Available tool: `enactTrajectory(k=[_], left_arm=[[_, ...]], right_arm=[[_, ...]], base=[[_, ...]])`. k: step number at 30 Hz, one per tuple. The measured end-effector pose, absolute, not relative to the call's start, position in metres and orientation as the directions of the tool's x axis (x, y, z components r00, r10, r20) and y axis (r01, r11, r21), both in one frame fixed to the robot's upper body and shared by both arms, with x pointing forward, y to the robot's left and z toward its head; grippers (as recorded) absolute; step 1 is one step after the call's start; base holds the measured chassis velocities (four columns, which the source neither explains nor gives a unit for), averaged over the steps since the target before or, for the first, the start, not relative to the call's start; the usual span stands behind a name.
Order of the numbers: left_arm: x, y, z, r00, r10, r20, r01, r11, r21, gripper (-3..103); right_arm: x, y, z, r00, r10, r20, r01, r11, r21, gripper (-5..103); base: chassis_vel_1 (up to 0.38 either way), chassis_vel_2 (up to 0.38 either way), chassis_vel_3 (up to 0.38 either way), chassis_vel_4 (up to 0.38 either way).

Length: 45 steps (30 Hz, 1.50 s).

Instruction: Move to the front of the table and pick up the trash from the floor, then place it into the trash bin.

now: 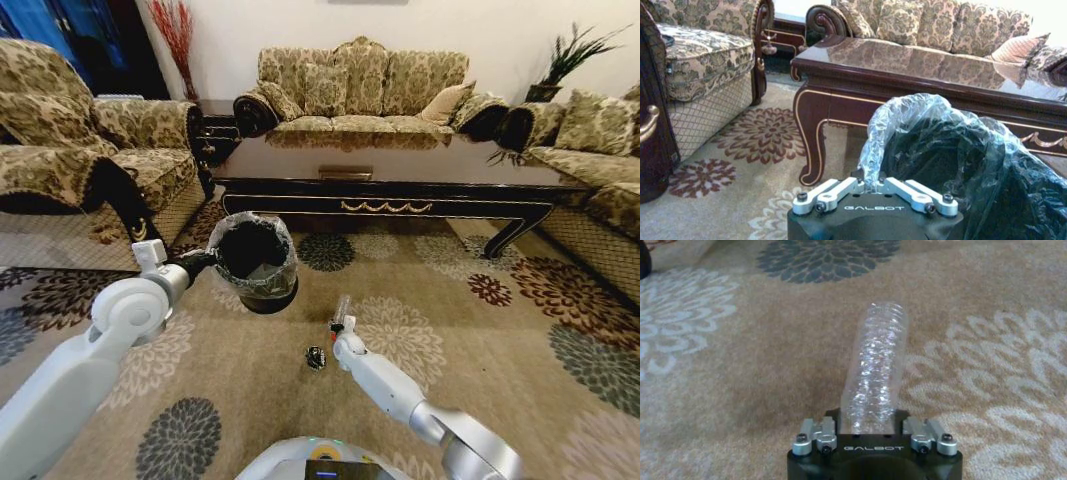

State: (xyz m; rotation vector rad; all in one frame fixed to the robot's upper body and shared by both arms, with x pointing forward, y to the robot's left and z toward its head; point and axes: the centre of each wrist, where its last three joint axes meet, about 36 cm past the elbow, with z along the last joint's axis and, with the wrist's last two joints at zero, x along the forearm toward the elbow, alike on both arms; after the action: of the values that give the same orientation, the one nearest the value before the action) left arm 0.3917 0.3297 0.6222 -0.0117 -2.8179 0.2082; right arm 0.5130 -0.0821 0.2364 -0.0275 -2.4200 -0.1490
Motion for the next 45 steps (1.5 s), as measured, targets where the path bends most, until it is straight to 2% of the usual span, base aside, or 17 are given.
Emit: enactTrajectory(k=[1,6,8,12,13,17,19,20,21,24,29,31,34,36,37,42,45], left_arm=[[0.392,0.33,0.622,-0.95,0.031,0.309,-0.015,0.989,-0.145,3],[0.392,0.328,0.62,-0.949,0.033,0.314,-0.013,0.99,-0.143,3],[0.391,0.327,0.617,-0.947,0.034,0.319,-0.013,0.99,-0.143,3],[0.391,0.324,0.613,-0.943,0.043,0.331,-0.008,0.989,-0.15,3],[0.39,0.322,0.609,-0.938,0.048,0.342,-0.005,0.988,-0.153,3],[0.39,0.319,0.603,-0.93,0.052,0.364,-0.004,0.989,-0.151,3],[0.391,0.318,0.596,-0.92,0.053,0.389,-0.004,0.989,-0.145,3],[0.391,0.318,0.596,-0.92,0.053,0.389,-0.004,0.989,-0.145,3],[0.392,0.317,0.59,-0.912,0.055,0.407,-0.004,0.99,-0.144,3],[0.395,0.314,0.578,-0.895,0.06,0.442,-0.005,0.99,-0.143,3],[0.401,0.312,0.564,-0.875,0.063,0.48,-0.003,0.991,-0.136,3],[0.403,0.313,0.563,-0.873,0.061,0.484,-0.006,0.991,-0.135,3],[0.419,0.323,0.558,-0.869,0.04,0.493,-0.032,0.99,-0.137,3],[0.42,0.324,0.557,-0.869,0.038,0.494,-0.035,0.99,-0.138,3],[0.425,0.328,0.555,-0.867,0.032,0.498,-0.046,0.989,-0.142,3],[0.431,0.33,0.549,-0.863,0.034,0.504,-0.056,0.985,-0.164,3],[0.432,0.329,0.549,-0.864,0.039,0.502,-0.055,0.983,-0.173,3]], right_arm=[[0.513,-0.082,0.236,-0.754,-0.021,0.657,0.06,0.993,0.1,50],[0.507,-0.088,0.241,-0.771,-0.038,0.636,0.045,0.992,0.115,36],[0.504,-0.095,0.253,-0.795,-0.053,0.605,0.038,0.99,0.136,30],[0.506,-0.107,0.276,-0.845,-0.069,0.53,0.027,0.985,0.171,25],[0.512,-0.12,0.29,-0.879,-0.071,0.471,0.02,0.982,0.185,24],[0.524,-0.14,0.312,-0.928,-0.093,0.361,-0.013,0.976,0.218,24],[0.539,-0.166,0.334,-0.971,-0.149,0.186,-0.098,0.961,0.258,24],[0.539,-0.166,0.334,-0.971,-0.149,0.186,-0.098,0.961,0.258,24],[0.548,-0.177,0.345,-0.978,-0.204,0.037,-0.187,0.944,0.272,24],[0.56,-0.185,0.367,-0.945,-0.278,-0.17,-0.316,0.909,0.272,24],[0.557,-0.168,0.397,-0.879,-0.355,-0.318,-0.446,0.849,0.284,24],[0.555,-0.164,0.401,-0.869,-0.366,-0.333,-0.463,0.839,0.284,24],[0.541,-0.126,0.427,-0.795,-0.446,-0.412,-0.576,0.768,0.28,24],[0.539,-0.122,0.429,-0.786,-0.456,-0.418,-0.588,0.76,0.277,24],[0.533,-0.103,0.436,-0.751,-0.498,-0.433,-0.635,0.725,0.268,24],[0.515,-0.05,0.435,-0.67,-0.599,-0.439,-0.731,0.635,0.25,24],[0.512,-0.033,0.427,-0.641,-0.636,-0.429,-0.758,0.611,0.228,24]], base=[[0.0,0.0,0.0,0.0],[0.0,0.0,0.0,0.0],[0.0,0.0,0.0,0.0],[0.0,0.0,0.0,0.0],[0.0,0.0,0.0,0.0],[0.0,0.0,0.0,0.0],[0.0,0.0,0.0,0.0],[0.0,0.0,0.0,0.0],[0.0,0.0,0.0,0.0],[0.0,0.0,0.0,0.0],[0.0,0.0,0.0,0.0],[0.0,0.0,0.0,0.0],[0.0,0.0,0.0,0.0],[0.0,0.0,0.0,0.0],[0.0,0.0,0.0,0.0],[0.0,0.0,0.0,0.0],[0.0,0.0,0.0,0.0]])
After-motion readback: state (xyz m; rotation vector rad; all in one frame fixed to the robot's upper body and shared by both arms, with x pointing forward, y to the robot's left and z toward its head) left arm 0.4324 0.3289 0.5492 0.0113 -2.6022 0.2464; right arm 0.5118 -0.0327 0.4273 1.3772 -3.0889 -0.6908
